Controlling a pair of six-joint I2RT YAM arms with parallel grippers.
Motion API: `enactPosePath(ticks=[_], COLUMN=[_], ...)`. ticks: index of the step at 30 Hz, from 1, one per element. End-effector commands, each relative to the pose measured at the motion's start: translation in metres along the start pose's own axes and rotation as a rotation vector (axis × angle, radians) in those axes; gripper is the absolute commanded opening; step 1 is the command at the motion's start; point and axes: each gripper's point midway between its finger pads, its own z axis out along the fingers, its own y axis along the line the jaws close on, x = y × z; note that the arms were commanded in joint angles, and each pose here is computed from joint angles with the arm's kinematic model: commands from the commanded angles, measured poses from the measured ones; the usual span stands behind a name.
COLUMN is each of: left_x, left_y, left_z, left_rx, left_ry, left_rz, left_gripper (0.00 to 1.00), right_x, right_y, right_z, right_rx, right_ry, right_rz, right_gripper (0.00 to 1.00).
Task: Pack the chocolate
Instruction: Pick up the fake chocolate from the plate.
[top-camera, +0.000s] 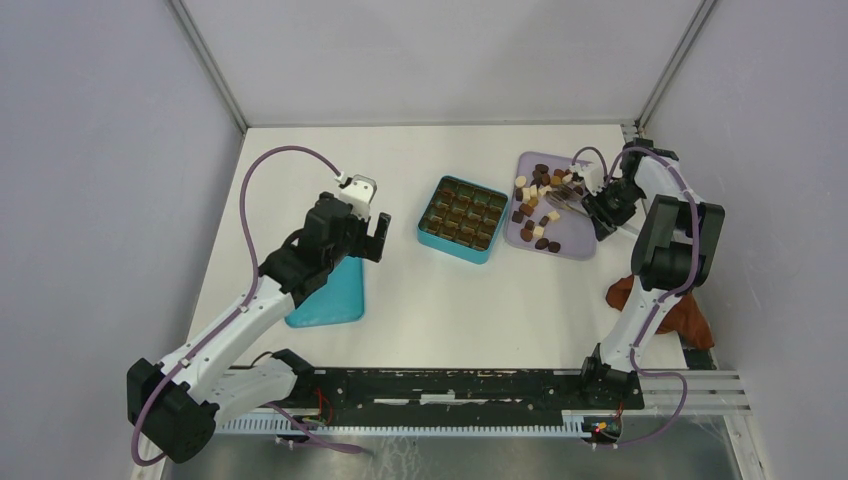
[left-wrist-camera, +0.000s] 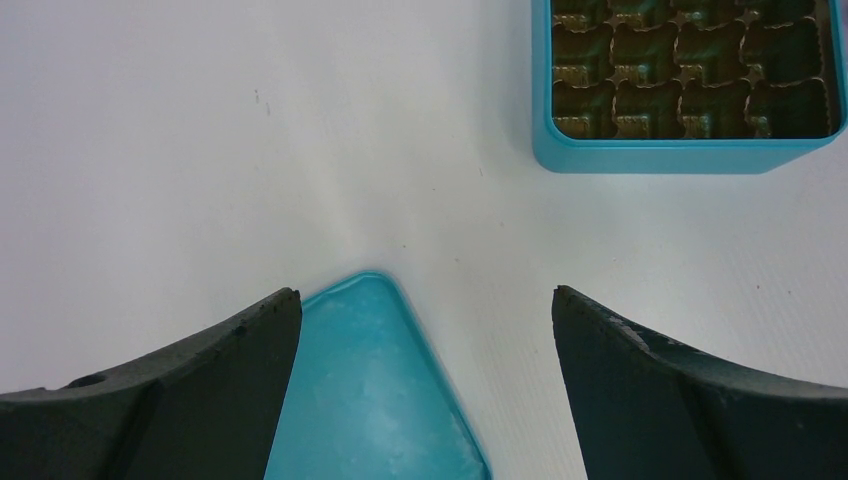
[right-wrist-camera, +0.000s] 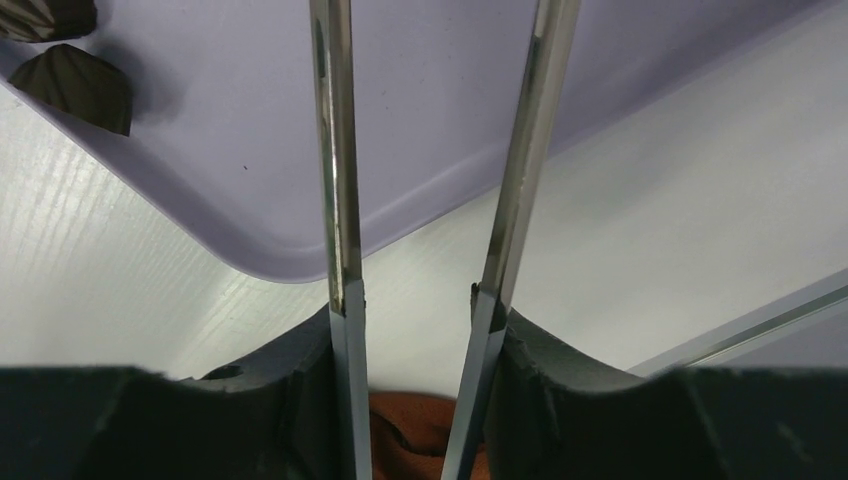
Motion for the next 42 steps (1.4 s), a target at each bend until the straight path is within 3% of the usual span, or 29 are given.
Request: enactPosePath(ticks=[1, 6, 10, 29, 42], left_x=[-0.004, -0.002, -0.001, -0.001, -0.001], left_y=[0.002, 0.001, 0.002, 0.002, 0.013], left_z=[0.001, 0.003, 0.003, 0.003, 0.001], left_rx=[0.002, 0.001, 0.000, -0.001, -0.060], left_ry=[-0.014, -0.005, -0.004, -0.005, -0.017], left_rz=[0.038, 0.042, 0.041, 0.040, 0.039], left_gripper=[1.00, 1.00, 1.00, 1.00, 1.00], right_x=[-0.003, -0.002, -0.002, -0.022, -0.133], right_y=[-0.006, -0.003, 0.001, 0.012, 0.115], right_z=[-0.010, -0.016, -0.027, -0.056, -0.073], right_rx=[0.041, 0.041, 0.043, 0.023, -0.057], right_ry=[-0.019, -0.031, -0.063, -0.177, -0.318], right_rz=[-0.004, -0.009, -0.010, -0.055, -0.334], right_gripper=[0.39, 0.12, 0.00, 0.00, 0.00])
